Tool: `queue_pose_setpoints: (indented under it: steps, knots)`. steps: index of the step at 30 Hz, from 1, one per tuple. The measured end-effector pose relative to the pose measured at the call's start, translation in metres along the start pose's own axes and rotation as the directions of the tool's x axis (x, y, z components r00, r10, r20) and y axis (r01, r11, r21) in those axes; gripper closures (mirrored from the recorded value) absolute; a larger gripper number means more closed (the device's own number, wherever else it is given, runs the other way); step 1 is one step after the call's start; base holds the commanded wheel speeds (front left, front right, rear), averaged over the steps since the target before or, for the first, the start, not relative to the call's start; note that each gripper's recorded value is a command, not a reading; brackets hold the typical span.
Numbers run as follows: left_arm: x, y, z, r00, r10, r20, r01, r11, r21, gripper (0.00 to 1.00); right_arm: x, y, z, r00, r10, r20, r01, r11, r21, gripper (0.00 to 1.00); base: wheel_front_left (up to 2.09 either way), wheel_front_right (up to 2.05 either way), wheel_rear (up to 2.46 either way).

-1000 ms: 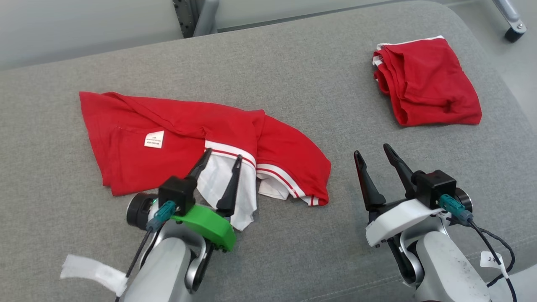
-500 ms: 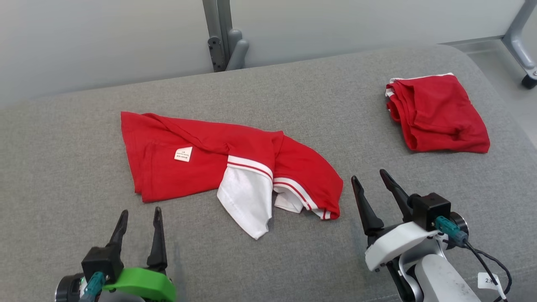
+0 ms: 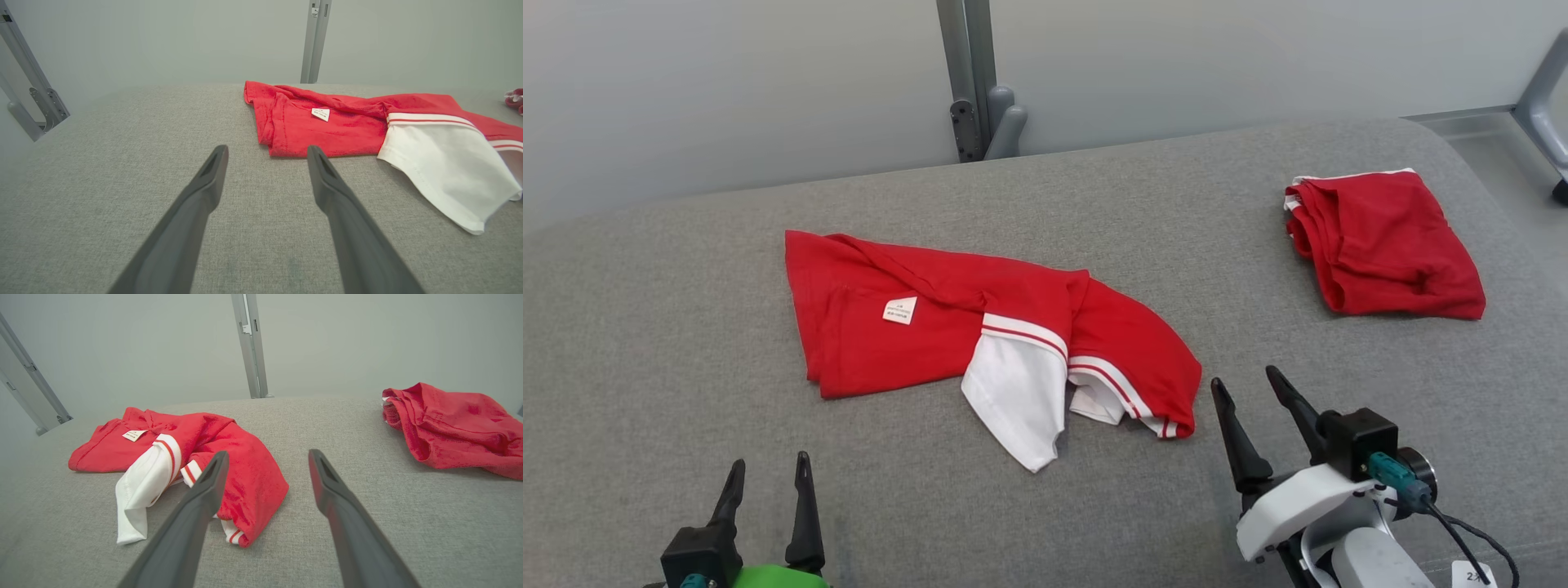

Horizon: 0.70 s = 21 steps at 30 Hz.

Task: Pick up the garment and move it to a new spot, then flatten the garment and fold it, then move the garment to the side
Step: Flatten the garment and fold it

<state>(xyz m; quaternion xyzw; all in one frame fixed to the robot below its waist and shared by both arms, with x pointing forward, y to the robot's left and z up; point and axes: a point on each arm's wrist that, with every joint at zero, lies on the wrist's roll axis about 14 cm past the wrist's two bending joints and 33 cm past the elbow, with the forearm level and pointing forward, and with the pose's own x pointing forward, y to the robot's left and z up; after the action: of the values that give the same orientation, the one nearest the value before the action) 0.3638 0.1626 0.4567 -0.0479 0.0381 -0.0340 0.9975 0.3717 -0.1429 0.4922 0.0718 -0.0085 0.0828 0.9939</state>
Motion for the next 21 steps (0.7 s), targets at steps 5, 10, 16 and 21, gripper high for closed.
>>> queue_pose_setpoints:
  steps: [5, 10, 16, 21]
  knots:
    - [-0.003, -0.002, -0.006, 1.000, -0.010, -0.018, 0.009, 1.000, -0.012, 0.00, 0.004, 0.031, -0.015, 0.995, 0.093, -0.045, -0.093, 0.996, 0.016, 0.00, 0.00, 0.00, 0.00]
    - [-0.006, -0.003, -0.009, 1.000, -0.008, -0.024, 0.007, 0.999, -0.043, 0.00, 0.009, 0.083, -0.038, 0.960, 0.254, -0.115, -0.248, 0.967, 0.059, 0.00, 0.00, 0.00, 0.00]
    - [-0.013, 0.012, -0.013, 0.998, 0.048, -0.038, -0.050, 0.997, -0.055, 0.00, 0.025, 0.109, -0.059, 0.915, 0.356, -0.189, -0.352, 0.934, 0.058, 0.00, 0.00, 0.00, 0.00]
    - [-0.024, 0.033, -0.018, 0.990, 0.128, -0.056, -0.132, 0.988, -0.080, 0.00, 0.041, 0.120, -0.088, 0.878, 0.391, -0.276, -0.389, 0.919, 0.065, 0.00, 0.00, 0.00, 0.00]
